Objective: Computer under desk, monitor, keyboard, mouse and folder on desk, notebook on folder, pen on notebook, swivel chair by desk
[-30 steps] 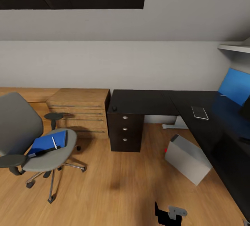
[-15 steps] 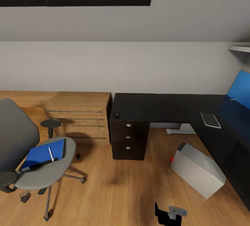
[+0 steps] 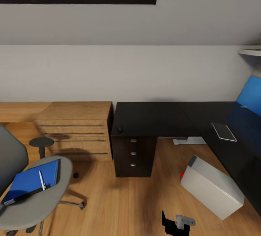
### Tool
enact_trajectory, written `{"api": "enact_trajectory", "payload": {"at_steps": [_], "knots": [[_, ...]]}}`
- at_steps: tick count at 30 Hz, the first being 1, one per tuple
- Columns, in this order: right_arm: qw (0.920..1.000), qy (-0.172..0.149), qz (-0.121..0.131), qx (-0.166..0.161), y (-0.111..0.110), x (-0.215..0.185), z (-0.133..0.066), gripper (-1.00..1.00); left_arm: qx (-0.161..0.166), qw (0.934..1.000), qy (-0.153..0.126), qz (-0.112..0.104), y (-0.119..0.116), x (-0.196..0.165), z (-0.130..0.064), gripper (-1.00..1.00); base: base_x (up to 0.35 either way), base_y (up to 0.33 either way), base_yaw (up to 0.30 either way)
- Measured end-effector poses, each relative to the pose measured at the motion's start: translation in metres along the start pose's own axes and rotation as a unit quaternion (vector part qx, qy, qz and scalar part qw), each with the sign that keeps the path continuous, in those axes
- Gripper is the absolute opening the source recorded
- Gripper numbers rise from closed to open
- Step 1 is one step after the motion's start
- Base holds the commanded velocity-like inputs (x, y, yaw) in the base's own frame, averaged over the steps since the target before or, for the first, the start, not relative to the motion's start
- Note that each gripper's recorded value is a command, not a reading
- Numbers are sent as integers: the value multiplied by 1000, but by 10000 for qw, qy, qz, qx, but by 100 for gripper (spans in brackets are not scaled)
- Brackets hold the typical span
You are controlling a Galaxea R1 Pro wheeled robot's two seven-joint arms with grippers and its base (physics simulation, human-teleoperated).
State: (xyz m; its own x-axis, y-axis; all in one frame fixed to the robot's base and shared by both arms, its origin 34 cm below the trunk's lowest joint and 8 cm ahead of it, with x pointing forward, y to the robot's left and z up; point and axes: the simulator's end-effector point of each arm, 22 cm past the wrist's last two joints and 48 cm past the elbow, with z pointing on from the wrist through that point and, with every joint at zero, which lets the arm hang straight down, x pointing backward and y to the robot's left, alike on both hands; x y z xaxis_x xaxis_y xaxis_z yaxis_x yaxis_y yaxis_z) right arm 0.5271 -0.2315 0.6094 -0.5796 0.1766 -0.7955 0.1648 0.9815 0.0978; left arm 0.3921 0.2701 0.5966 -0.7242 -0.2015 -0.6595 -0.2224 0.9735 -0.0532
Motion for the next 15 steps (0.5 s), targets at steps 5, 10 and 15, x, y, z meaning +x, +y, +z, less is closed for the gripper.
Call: {"api": "enact_trajectory", "payload": {"at_steps": [5, 10, 15], "knots": [[10000, -27, 0, -6, 0, -3, 0, 100, 4, 10000, -25, 0, 0, -2, 0, 100, 112, 68, -217], [10000, -54, 0, -14, 1, -5, 0, 100, 11, 10000, -51, -6, -1, -4, 0, 100, 23, 14, -223], [10000, -82, 4, -21, 2, -8, 0, 100, 18, 10000, -78, -6, -1, -6, 0, 100, 51, 46, -226]]}}
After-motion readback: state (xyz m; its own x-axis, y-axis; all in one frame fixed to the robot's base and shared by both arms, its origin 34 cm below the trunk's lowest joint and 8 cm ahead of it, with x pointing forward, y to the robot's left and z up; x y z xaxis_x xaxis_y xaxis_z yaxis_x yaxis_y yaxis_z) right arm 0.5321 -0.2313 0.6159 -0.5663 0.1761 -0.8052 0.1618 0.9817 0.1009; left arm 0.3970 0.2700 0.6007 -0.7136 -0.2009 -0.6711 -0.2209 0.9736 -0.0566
